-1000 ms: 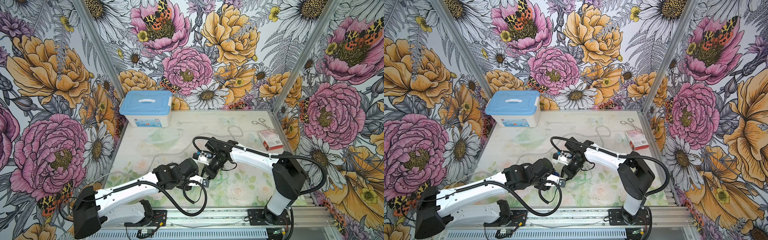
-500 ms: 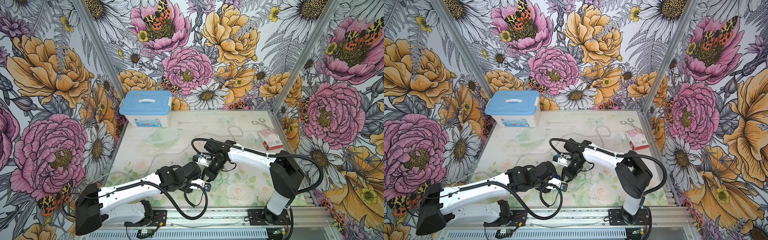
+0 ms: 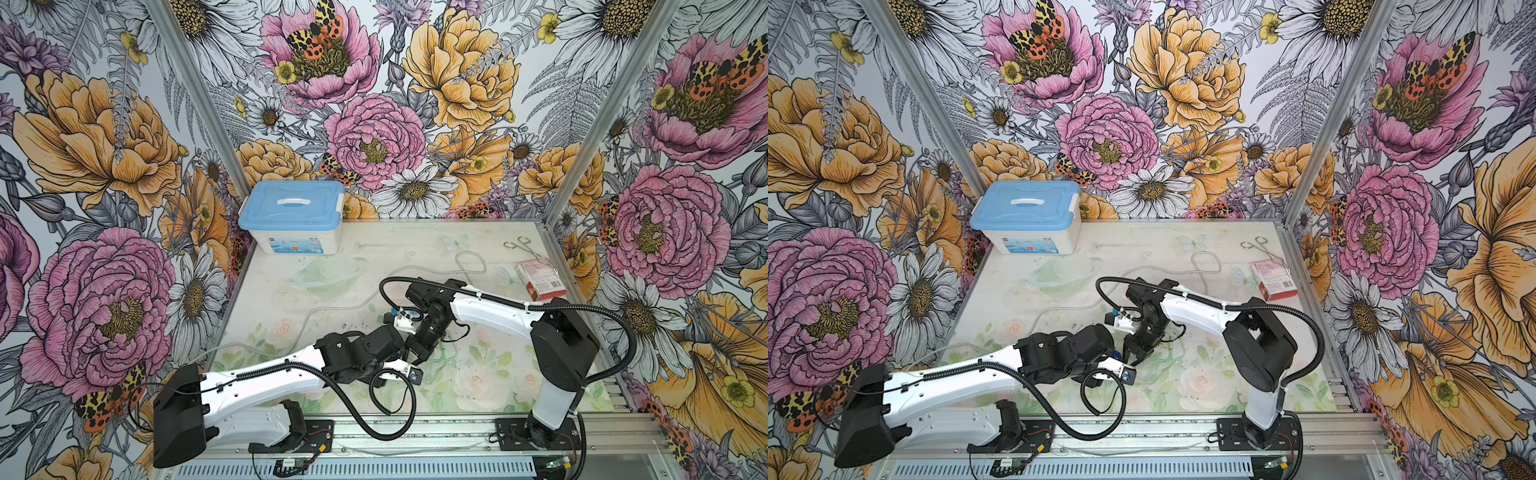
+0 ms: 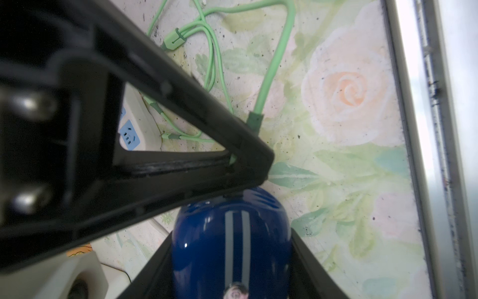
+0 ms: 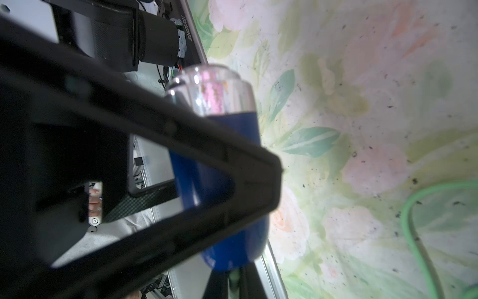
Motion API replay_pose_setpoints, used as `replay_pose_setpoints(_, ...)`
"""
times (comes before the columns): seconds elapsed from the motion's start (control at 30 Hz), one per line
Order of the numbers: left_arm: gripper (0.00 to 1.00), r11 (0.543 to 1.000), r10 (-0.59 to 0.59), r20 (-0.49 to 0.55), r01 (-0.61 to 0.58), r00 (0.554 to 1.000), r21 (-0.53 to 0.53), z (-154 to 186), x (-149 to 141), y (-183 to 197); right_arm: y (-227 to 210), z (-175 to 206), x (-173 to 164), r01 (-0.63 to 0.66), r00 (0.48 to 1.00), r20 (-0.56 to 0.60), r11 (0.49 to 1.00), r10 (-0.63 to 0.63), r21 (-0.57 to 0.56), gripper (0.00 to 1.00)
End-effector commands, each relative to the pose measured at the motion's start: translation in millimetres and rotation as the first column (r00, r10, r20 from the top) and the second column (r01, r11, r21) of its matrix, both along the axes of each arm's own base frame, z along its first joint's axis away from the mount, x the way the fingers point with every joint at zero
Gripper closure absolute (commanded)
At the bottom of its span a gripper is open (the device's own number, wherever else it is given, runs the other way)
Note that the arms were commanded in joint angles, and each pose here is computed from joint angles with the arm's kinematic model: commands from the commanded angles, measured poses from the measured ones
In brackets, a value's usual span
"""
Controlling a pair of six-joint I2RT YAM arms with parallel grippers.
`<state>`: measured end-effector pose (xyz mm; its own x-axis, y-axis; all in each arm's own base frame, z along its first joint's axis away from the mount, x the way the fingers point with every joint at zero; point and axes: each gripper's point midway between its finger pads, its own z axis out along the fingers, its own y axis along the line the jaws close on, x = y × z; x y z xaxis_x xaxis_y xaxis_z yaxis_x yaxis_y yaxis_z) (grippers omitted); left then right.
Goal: Charge the electric shaver
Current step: Insert the charging cable into the electric shaver.
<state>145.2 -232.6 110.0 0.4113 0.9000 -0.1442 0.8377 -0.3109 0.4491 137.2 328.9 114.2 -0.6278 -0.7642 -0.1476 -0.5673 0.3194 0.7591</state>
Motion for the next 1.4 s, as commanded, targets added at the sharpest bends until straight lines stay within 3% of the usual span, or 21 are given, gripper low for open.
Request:
replay_pose_setpoints(0.0, 1.00, 0.946, -0.153, -0.026, 0.139, 0.988, -0.292, 50, -24, -69, 37, 16, 41, -0.029, 0.981, 0.192, 0.983, -0.007, 0.183, 1.00)
replay_pose_setpoints(0.53, 1.00, 0.902, -0.159, -0.059, 0.121, 0.986, -0.415, 57, -34, -78, 29, 26, 41, -0.131, 0.959, 0.278, 0.955, 0.053, 0.267, 1.00)
replay_pose_setpoints(1.37, 1.00, 0.855, -0.173, -0.086, 0.106, 0.981, -0.509, 59, -47, -80, 19, 44, 30, -0.151, 0.940, 0.338, 0.953, 0.055, 0.264, 1.00)
